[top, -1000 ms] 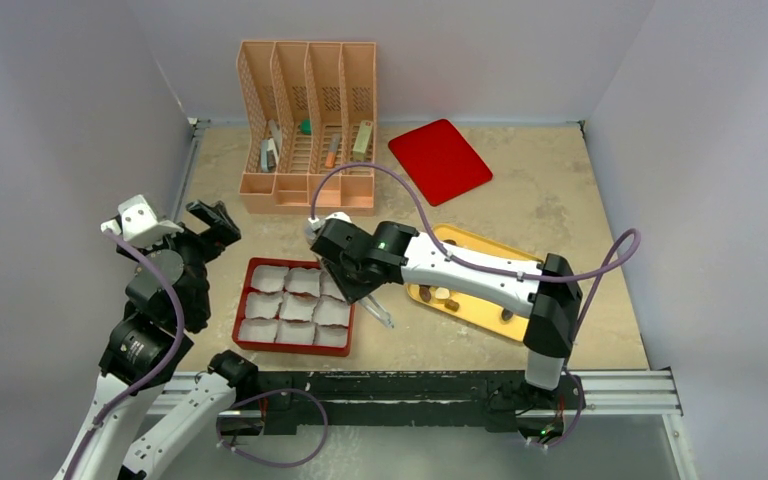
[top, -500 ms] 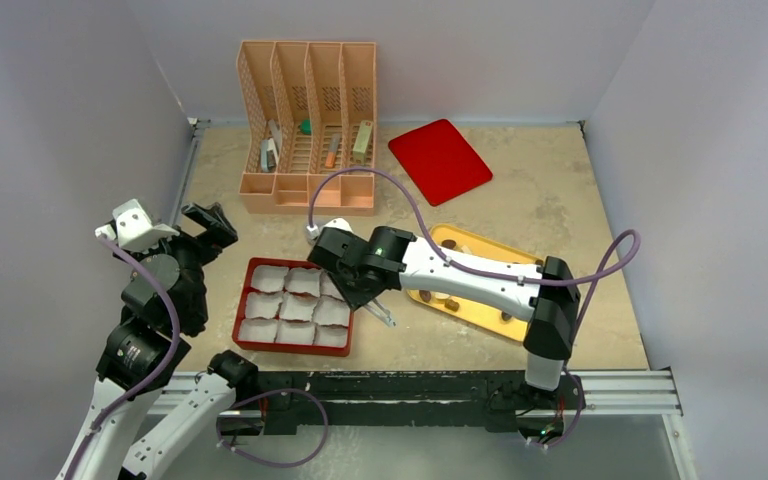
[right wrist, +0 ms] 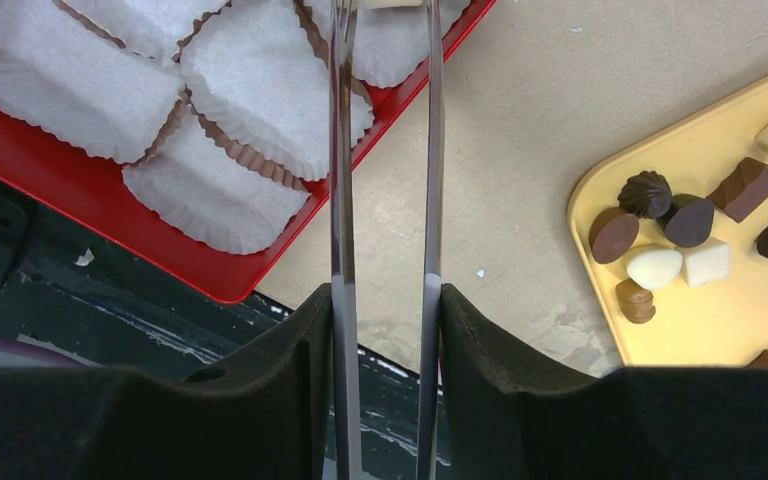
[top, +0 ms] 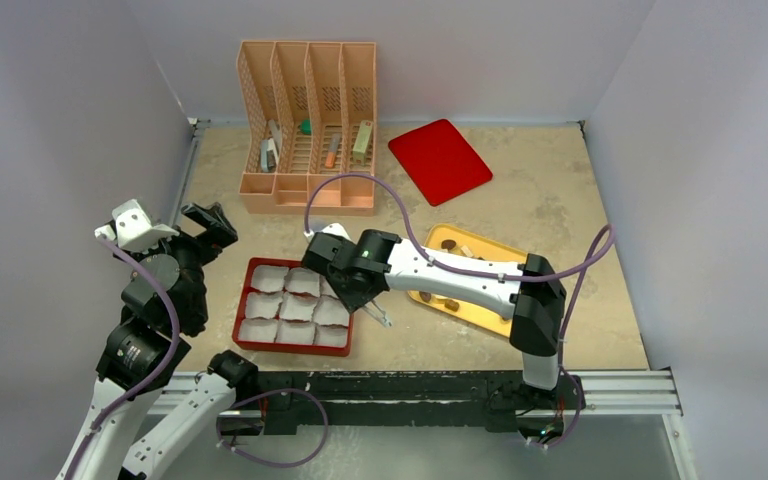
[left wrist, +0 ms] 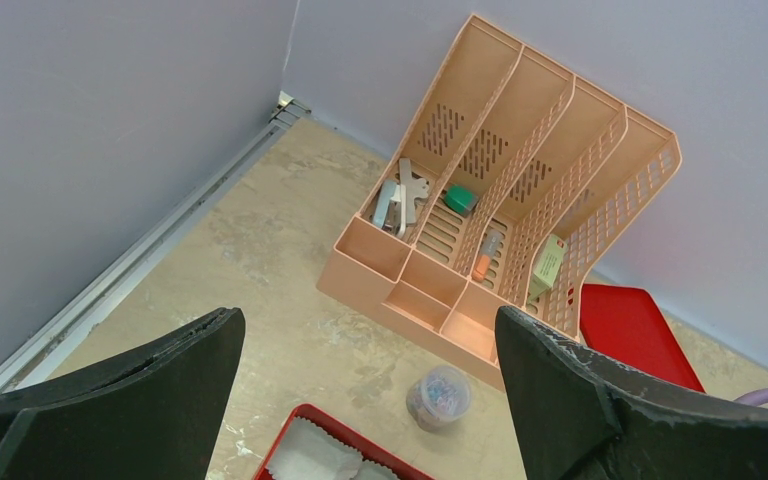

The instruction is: Pack the chocolate

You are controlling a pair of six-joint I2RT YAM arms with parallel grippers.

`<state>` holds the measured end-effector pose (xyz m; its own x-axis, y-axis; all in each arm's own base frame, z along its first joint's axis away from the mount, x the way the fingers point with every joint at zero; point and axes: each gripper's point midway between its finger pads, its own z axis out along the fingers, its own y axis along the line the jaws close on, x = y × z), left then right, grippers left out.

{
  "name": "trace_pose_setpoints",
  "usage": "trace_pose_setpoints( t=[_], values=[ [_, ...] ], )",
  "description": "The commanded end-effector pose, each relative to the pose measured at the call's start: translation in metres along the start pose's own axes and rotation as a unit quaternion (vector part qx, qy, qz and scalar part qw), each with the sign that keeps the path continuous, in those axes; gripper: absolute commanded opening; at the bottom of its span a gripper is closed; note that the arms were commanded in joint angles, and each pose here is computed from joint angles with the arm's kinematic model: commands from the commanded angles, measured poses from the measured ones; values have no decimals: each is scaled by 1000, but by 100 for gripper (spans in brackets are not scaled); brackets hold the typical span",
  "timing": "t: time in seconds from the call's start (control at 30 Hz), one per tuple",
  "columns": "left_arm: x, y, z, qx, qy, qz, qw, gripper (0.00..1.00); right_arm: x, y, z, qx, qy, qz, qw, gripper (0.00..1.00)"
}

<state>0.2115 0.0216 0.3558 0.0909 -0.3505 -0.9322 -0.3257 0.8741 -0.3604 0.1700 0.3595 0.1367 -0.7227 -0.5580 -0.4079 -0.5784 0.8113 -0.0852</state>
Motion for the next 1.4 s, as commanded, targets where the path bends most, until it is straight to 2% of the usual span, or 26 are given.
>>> trace_pose_setpoints(
  t=[0.0, 0.23, 0.6, 0.7, 0.83, 1.07, 1.37],
  values=[
    [-7, -1, 0, 1, -10, -10, 1000, 96, -19, -5, -22, 2, -34, 13, 999, 42],
    [-8, -4, 0, 5, -9, -10, 1000, 96, -24, -5, -31, -6, -46, 17, 999, 41],
    [11, -13, 7, 16, 11, -4, 1000, 96, -31, -7, -87, -71, -92, 37, 993, 37],
    [21, -18, 8, 31, 24, -5, 999, 96, -31, -23, -97, -47, -108, 45, 992, 37],
    [41, -46, 6, 107, 56, 5, 993, 96, -22, -53, -103, 5, -113, 64, 992, 39],
    [80, -66, 7, 154, 118, 37, 980, 96, 18, -101, -101, 71, -75, 119, 987, 39],
    [97, -59, 11, 145, 126, 55, 980, 96, 82, -150, -86, 110, -8, 195, 975, 39]
  ],
)
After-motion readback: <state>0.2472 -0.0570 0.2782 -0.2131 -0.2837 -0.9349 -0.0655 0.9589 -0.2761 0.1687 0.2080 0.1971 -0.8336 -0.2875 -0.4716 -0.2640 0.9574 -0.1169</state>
